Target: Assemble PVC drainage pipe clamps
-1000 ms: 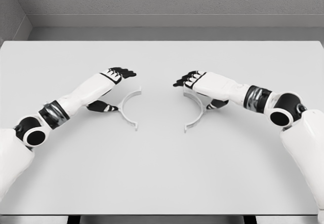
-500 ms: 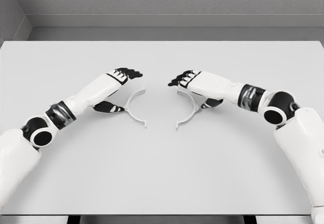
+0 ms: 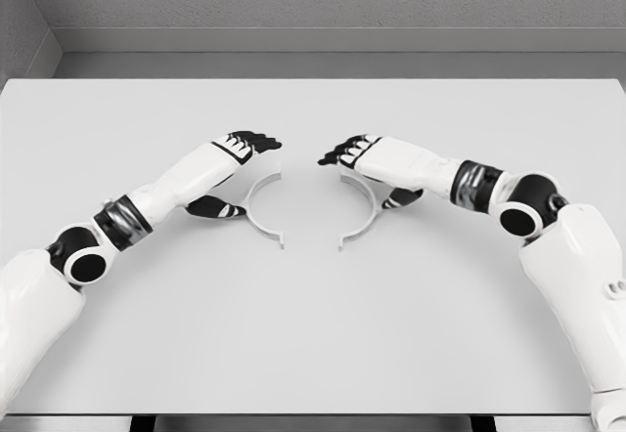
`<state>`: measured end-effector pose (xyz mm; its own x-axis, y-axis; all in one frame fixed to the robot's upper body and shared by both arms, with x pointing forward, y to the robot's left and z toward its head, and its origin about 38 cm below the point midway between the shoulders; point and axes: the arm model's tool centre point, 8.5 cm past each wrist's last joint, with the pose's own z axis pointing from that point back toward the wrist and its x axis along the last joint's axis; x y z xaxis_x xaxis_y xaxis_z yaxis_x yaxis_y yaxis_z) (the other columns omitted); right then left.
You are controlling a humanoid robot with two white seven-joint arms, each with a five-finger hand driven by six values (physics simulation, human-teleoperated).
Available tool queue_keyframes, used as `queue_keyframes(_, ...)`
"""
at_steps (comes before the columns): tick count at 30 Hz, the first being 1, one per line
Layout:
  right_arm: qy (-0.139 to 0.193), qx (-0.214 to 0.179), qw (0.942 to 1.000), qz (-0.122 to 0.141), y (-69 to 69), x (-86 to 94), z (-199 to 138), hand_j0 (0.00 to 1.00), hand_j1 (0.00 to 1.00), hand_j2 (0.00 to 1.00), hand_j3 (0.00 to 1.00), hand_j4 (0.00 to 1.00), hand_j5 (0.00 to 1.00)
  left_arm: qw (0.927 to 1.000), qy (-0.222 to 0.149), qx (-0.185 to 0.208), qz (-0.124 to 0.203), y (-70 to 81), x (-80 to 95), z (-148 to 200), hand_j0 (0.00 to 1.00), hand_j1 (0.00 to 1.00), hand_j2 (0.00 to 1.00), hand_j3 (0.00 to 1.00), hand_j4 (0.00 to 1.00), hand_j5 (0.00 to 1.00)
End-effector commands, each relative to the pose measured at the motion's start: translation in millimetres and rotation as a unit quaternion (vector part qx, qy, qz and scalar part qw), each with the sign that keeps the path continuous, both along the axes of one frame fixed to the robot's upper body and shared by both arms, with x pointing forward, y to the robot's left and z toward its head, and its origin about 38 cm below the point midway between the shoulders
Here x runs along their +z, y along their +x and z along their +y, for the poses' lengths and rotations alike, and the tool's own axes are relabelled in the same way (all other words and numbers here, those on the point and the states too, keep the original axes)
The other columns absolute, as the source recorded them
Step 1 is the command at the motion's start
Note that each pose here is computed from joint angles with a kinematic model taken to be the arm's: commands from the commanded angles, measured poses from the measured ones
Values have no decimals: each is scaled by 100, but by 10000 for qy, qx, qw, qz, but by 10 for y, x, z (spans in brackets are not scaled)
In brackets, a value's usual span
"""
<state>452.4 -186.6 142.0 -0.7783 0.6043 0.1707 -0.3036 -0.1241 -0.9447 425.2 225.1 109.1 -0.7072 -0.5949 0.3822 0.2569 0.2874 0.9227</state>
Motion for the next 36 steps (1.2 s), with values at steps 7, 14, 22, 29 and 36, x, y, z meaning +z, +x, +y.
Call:
queue_keyframes(7, 54, 134, 9999, 12, -3, -12, 189, 100, 100, 100, 100, 100, 100, 9996, 35, 265, -75, 91, 107, 263, 100, 100, 100, 100, 100, 100)
queue_keyframes(14, 39, 215, 9998, -2, -38, -17, 238, 100, 100, 100, 100, 100, 100, 9989, 145, 451, 56, 242, 49, 352, 100, 100, 100, 100, 100, 100)
queue_keyframes(22, 97, 409, 9991, -11, -39, 7, 450, 100, 100, 100, 100, 100, 100, 9992, 96, 383, 60, 241, 35, 259, 100, 100, 100, 100, 100, 100)
queue_keyframes(29, 88, 493, 9987, 25, -14, 2, 553, 100, 100, 100, 100, 100, 100, 9992, 103, 385, 70, 241, 30, 262, 100, 100, 100, 100, 100, 100)
queue_keyframes(36, 109, -596, 9973, -426, 190, 433, -569, 100, 100, 100, 100, 100, 100, 9992, 94, 379, 54, 240, 39, 256, 100, 100, 100, 100, 100, 100)
